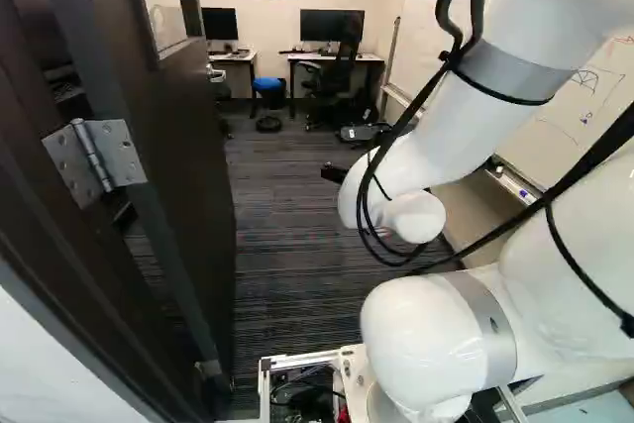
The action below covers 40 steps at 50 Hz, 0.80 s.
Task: Open the door and move inside
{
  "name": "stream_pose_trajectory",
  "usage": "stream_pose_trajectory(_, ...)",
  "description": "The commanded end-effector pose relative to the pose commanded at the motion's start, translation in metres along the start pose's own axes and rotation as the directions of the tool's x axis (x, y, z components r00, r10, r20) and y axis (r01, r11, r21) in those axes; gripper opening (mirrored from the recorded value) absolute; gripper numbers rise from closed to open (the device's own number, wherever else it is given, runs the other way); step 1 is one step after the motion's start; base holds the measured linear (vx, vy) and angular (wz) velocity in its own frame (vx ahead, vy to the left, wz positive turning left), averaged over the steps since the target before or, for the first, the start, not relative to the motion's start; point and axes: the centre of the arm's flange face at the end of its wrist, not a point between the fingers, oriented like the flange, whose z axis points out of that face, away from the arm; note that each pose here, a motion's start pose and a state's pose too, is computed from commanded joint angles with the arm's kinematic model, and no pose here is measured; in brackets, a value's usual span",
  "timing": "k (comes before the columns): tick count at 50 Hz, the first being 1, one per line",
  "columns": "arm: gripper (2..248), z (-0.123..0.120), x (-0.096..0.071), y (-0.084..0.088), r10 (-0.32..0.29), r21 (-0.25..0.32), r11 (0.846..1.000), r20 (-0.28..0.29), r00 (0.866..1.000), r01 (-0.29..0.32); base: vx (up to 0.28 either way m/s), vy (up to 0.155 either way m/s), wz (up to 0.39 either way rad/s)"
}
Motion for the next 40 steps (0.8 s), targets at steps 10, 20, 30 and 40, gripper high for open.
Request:
stream_pose_trajectory(10, 247, 0.0000, 0.0000, 0.0000, 0.000, 0.000, 1.000, 0.000, 1.000, 0.000, 0.155, -0.026, 0.001)
stream_pose_trajectory(20, 247, 0.0000, 0.0000, 0.0000, 0.000, 0.000, 1.000, 0.000, 1.000, 0.000, 0.191, -0.031, -0.020)
stream_pose_trajectory(30, 247, 0.0000, 0.0000, 0.0000, 0.000, 0.000, 1.000, 0.000, 1.000, 0.000, 0.136, -0.026, 0.010)
stream_pose_trajectory(40, 247, 0.0000, 0.0000, 0.0000, 0.000, 0.000, 1.000, 0.000, 1.000, 0.000, 0.186, -0.027, -0.005)
